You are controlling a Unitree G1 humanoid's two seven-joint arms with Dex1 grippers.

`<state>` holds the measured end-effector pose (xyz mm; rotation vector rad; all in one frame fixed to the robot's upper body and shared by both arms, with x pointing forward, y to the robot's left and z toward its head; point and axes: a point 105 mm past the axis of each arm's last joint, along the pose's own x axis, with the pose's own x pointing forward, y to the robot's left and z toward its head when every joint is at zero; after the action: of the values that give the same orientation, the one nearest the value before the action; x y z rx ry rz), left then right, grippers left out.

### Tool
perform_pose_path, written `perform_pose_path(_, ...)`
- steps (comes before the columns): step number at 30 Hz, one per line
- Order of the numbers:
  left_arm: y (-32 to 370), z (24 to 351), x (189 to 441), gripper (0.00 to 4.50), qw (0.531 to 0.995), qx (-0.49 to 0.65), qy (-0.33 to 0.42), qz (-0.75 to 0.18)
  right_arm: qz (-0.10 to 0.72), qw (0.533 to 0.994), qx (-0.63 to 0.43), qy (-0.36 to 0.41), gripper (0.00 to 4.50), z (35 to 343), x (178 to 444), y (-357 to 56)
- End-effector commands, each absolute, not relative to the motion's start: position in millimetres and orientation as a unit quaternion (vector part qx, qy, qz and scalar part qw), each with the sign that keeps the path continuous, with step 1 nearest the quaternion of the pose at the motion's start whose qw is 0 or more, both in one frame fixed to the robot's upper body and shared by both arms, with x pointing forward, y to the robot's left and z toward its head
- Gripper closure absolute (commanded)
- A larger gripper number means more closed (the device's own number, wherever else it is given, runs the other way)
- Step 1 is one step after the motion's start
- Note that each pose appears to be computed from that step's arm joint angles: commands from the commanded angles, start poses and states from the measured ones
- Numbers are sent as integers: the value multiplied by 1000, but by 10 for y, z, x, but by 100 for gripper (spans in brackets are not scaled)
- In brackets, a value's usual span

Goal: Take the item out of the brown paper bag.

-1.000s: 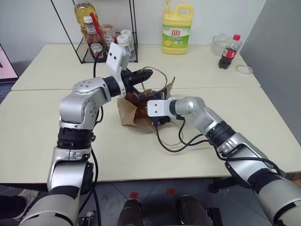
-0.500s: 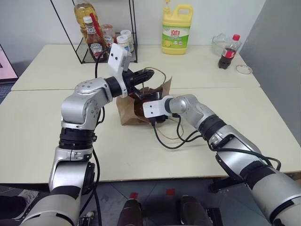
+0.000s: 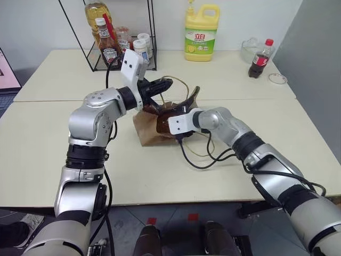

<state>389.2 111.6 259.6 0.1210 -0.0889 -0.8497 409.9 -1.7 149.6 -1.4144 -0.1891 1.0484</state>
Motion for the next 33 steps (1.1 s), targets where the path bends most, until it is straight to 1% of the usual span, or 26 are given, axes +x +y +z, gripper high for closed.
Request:
perform_pose_path(1, 1199, 2713, 3938, 450, 918, 74, -65, -384, 467, 632, -601, -149, 128, 1821, 3909, -10)
perform_pose_path(5, 1263, 2683, 4017, 450, 928, 88, -62, -358, 480, 625, -588, -183, 128, 1907, 3690, -104)
perform_pose_path(10, 1389, 2666, 4154, 450, 942, 100, -58, -315, 480, 647, -550, -220, 128, 2048, 3490, -292)
perform_pose_path(13, 1430, 2648, 4195, 450, 945, 107, -57, -304, 462, 670, -529, -240, 128, 2159, 3464, -404)
perform_pose_path(17, 1423, 2598, 4197, 450, 944, 110, -54, -307, 420, 706, -497, -281, 128, 2382, 3441, -535)
perform_pose_path(22, 1389, 2577, 4206, 450, 942, 115, -51, -312, 387, 728, -454, -337, 128, 2637, 3344, -581)
perform_pose_path(24, 1382, 2584, 4217, 450, 941, 119, -51, -313, 378, 748, -397, -374, 128, 2866, 3245, -590)
perform_pose_path(25, 1383, 2587, 4223, 450, 941, 121, -51, -313, 377, 759, -370, -380, 128, 2947, 3213, -592)
perform_pose_path(28, 1391, 2607, 4240, 450, 941, 124, -52, -310, 359, 814, -262, -374, 128, 3221, 3197, -622)
perform_pose_path(31, 1399, 2619, 4245, 450, 941, 124, -53, -309, 329, 840, -211, -376, 128, 3442, 3191, -686)
perform_pose_path(33, 1409, 2614, 4234, 450, 941, 124, -53, -309, 302, 860, -190, -366, 128, 3533, 3240, -790)
